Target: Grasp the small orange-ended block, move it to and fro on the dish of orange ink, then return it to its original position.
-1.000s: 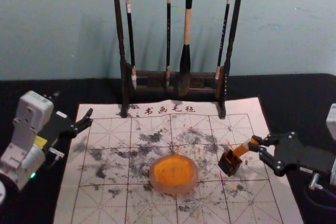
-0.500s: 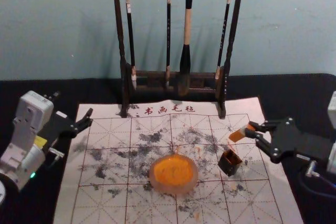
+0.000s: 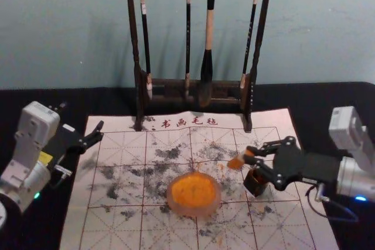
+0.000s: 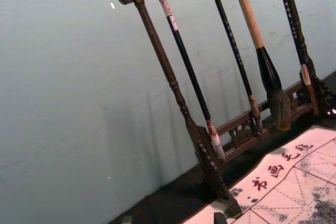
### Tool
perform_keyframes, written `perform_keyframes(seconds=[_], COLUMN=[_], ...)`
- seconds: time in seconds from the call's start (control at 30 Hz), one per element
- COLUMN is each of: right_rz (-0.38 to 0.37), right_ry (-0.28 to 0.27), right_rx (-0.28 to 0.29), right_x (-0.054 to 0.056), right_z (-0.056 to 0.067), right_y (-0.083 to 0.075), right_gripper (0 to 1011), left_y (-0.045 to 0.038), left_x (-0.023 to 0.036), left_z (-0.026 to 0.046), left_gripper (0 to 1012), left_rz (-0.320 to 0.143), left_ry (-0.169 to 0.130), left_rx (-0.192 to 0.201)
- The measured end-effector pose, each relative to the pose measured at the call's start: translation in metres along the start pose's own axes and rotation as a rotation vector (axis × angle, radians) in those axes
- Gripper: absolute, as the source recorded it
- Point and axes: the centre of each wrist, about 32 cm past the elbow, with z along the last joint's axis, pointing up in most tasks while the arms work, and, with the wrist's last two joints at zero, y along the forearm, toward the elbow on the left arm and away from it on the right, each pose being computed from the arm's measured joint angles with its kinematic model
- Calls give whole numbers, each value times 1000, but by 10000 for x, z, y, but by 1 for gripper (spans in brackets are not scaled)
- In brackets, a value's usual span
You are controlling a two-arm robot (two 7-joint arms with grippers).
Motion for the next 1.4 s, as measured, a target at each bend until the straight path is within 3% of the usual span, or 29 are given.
perform_keyframes(seconds=[0.17, 0.43, 0.8, 1.4], right_rz=[37, 98, 153, 206], right_ry=[8, 27, -10, -32], right_rx=[-7, -65, -143, -187], right_x=[-10, -22, -25, -30], right_z=[34, 158, 278, 306], right_y=[105, 251, 417, 650], right_gripper=[90, 90, 88, 90], left_y=[0, 0, 0, 0], left_x=[0, 0, 0, 0], left_z=[0, 0, 0, 0], left_gripper=[1001, 1001, 1001, 1001], left_rz=[0, 0, 0, 0], left_ry=[0, 0, 0, 0], left_rx=[0, 0, 0, 0])
